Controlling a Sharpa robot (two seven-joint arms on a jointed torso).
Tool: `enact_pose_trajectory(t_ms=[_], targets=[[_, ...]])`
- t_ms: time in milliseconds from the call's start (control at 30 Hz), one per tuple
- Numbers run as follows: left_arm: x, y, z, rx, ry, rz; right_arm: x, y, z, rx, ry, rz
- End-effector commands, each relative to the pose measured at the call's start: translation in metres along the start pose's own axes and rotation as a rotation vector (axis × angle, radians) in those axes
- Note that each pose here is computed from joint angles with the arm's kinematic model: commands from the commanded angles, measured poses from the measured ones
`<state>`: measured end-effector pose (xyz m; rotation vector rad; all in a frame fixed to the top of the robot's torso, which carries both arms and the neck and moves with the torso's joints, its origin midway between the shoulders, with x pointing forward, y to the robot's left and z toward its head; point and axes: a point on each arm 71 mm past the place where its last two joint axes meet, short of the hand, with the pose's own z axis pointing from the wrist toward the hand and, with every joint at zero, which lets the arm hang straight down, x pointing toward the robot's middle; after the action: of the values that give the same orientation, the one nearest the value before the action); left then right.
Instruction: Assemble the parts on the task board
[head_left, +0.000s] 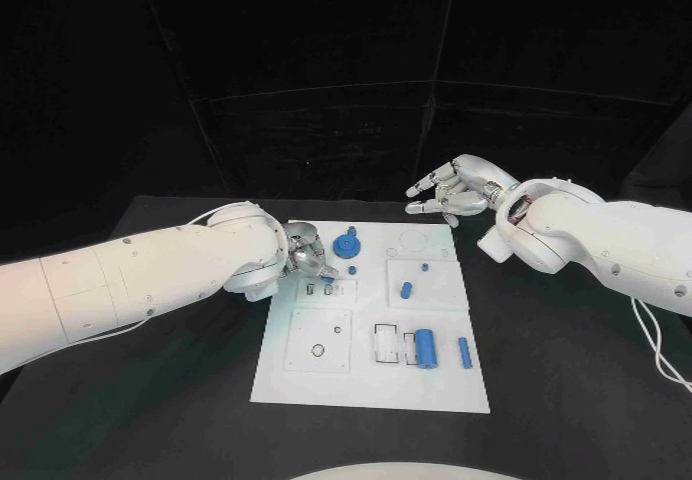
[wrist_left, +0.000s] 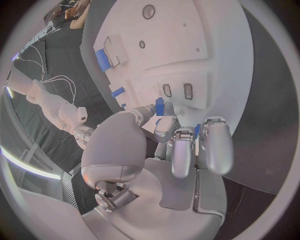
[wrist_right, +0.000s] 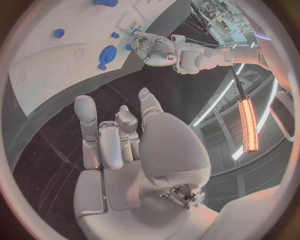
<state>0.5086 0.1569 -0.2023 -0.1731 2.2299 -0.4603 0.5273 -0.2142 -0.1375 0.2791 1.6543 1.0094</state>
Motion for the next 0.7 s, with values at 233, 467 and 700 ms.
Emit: enact_pose_trajectory(t_ms=[233,467,700], targets=[[0.0040,-0.0002,0.0028,-0.023,0.033,0.052,0.001,0.002,0.001,-0.009,0.009,-0.003],[0.0075,-0.0004,0.0054,-0.031,0.062,0.069,0.001,0.002,0.001,-0.008,0.011,-0.001],[0.0098,-0.0013,0.0072,-0.030,0.067,0.071,0.001,0.002,0.001,-0.009,0.011,0.000]])
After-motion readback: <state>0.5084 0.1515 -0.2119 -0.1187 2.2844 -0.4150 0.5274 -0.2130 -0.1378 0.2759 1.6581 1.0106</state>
